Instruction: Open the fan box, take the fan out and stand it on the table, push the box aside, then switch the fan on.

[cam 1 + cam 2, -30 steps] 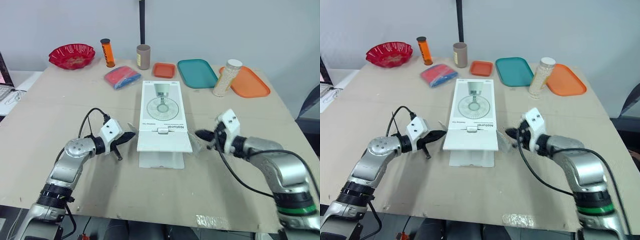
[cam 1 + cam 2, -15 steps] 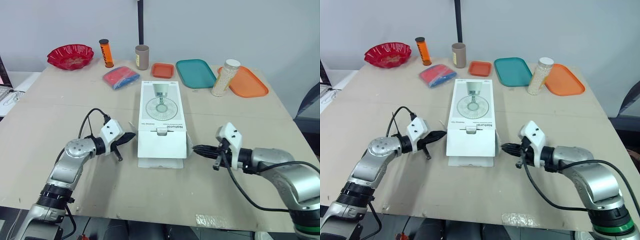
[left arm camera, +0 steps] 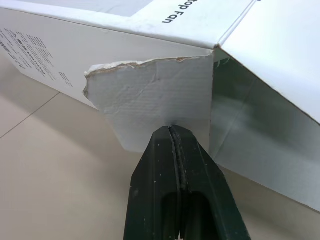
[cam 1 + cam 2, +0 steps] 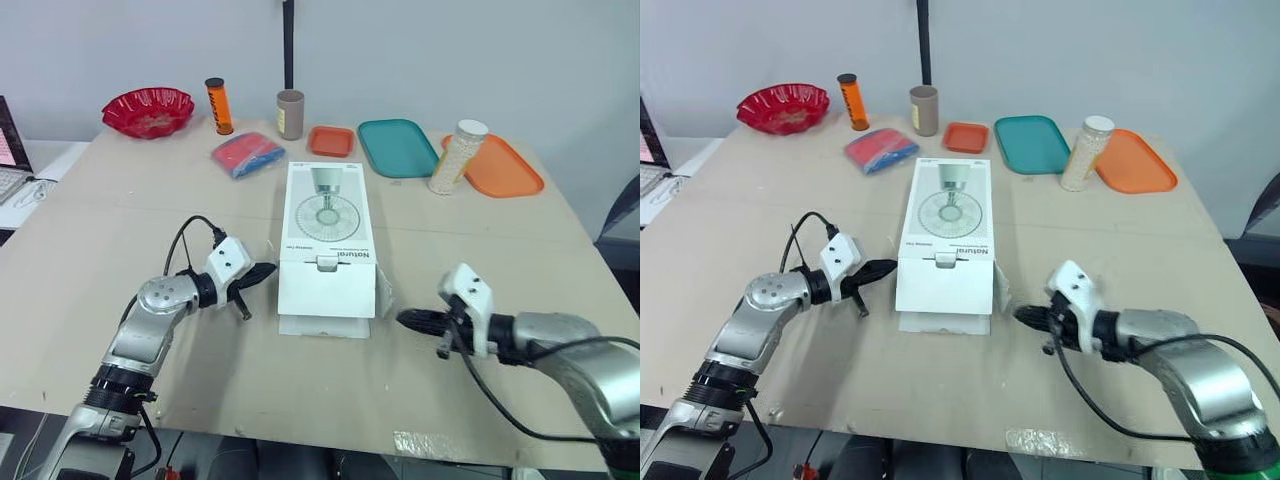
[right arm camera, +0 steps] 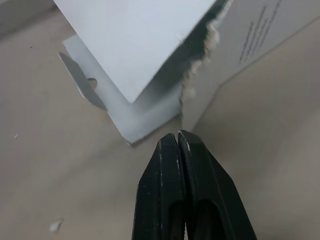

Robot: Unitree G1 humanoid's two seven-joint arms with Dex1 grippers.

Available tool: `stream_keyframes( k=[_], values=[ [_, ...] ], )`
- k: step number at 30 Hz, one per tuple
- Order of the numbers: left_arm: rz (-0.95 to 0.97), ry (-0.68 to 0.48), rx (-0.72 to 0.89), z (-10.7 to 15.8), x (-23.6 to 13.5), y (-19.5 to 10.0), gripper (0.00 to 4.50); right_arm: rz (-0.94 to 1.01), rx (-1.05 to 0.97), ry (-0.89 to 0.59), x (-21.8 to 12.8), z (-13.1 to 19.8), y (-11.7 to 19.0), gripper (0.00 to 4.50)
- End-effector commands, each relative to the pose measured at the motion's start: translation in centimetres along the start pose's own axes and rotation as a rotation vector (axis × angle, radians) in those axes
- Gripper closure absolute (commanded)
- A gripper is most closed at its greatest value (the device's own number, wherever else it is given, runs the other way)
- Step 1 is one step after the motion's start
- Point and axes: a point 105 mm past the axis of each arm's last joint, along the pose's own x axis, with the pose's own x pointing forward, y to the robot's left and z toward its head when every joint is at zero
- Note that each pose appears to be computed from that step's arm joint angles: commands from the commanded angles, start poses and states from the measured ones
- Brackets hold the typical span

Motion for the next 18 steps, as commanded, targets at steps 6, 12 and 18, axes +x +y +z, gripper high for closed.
stream_keyframes(
  k=[6,12,18],
  values=[
    [0.007,-0.046,0.04,1.4,0.2,0.5,4.5,0.086,-0.052,-0.102,1.1,2.6,2.7,4.46],
    [0.009,-0.042,0.047,1.5,0.2,0.5,4.5,0.042,-0.05,-0.108,3.9,2.8,2.3,4.46],
    [0.01,-0.049,0.053,2.0,0.3,0.6,4.5,-0.004,-0.082,-0.066,4.2,2.1,1.1,4.46]
  ],
)
